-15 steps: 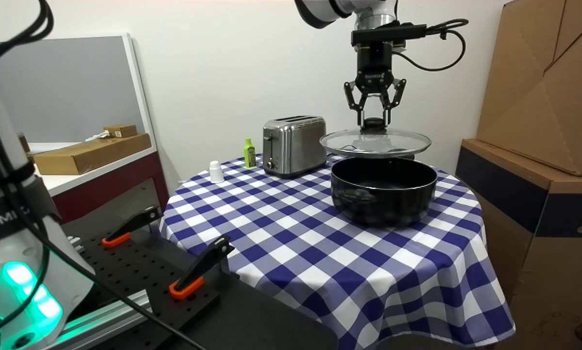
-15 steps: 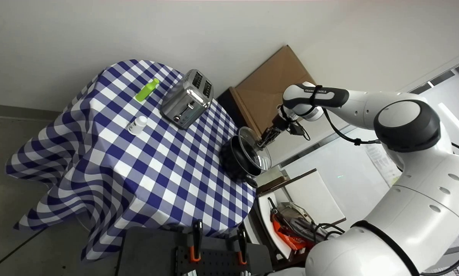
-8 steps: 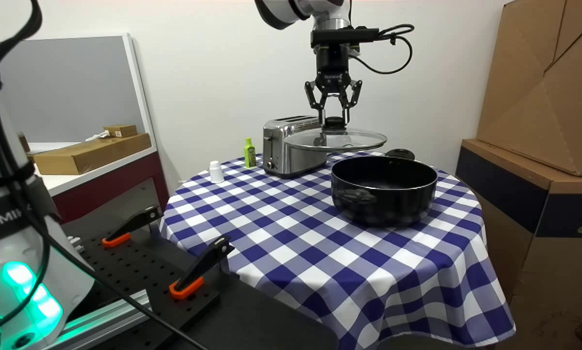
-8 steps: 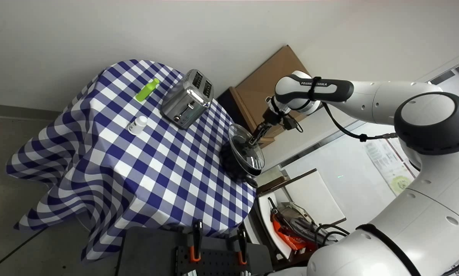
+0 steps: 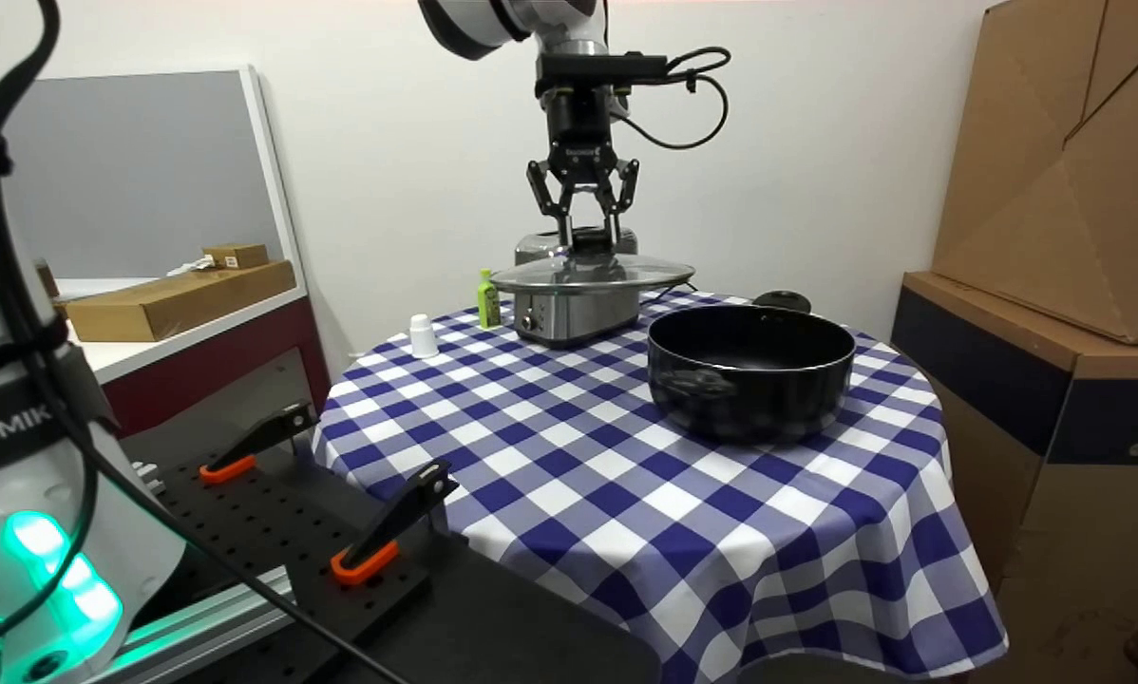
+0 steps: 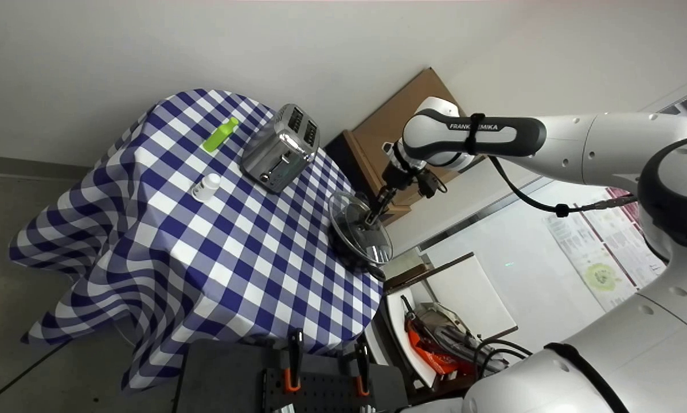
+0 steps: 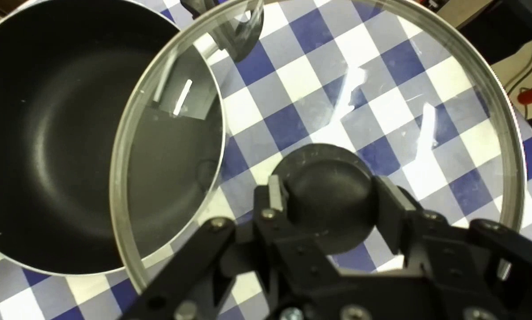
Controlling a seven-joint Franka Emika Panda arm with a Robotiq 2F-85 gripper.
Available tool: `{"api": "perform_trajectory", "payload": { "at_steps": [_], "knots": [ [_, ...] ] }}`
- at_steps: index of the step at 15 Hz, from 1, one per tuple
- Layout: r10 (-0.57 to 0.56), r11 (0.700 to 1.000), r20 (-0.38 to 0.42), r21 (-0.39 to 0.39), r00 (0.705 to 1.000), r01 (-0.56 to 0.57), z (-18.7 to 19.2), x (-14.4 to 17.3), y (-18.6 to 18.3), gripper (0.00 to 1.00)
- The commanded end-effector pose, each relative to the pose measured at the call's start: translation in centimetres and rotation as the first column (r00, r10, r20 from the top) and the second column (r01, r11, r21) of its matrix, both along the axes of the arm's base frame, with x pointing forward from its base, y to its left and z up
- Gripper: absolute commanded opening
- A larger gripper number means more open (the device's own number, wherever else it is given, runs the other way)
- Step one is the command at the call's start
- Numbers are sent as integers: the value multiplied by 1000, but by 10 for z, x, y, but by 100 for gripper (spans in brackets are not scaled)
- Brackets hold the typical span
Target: Remove the glass lid from the black pot.
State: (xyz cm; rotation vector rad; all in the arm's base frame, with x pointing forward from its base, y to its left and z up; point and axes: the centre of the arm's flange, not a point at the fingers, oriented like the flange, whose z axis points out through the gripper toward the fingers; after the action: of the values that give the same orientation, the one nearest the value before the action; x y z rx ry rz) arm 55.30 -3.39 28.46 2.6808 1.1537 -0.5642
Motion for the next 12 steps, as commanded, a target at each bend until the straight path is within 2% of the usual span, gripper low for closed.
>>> {"api": "perform_trajectory", "payload": {
  "at_steps": [1, 5, 12],
  "knots": [
    [117, 993, -7, -31, 993, -117, -1, -32, 30, 25],
    [213, 976, -26, -44, 977, -214, -23, -44, 63, 25],
    [274, 961, -36, -28, 961, -275, -69, -36, 90, 25]
  ]
}}
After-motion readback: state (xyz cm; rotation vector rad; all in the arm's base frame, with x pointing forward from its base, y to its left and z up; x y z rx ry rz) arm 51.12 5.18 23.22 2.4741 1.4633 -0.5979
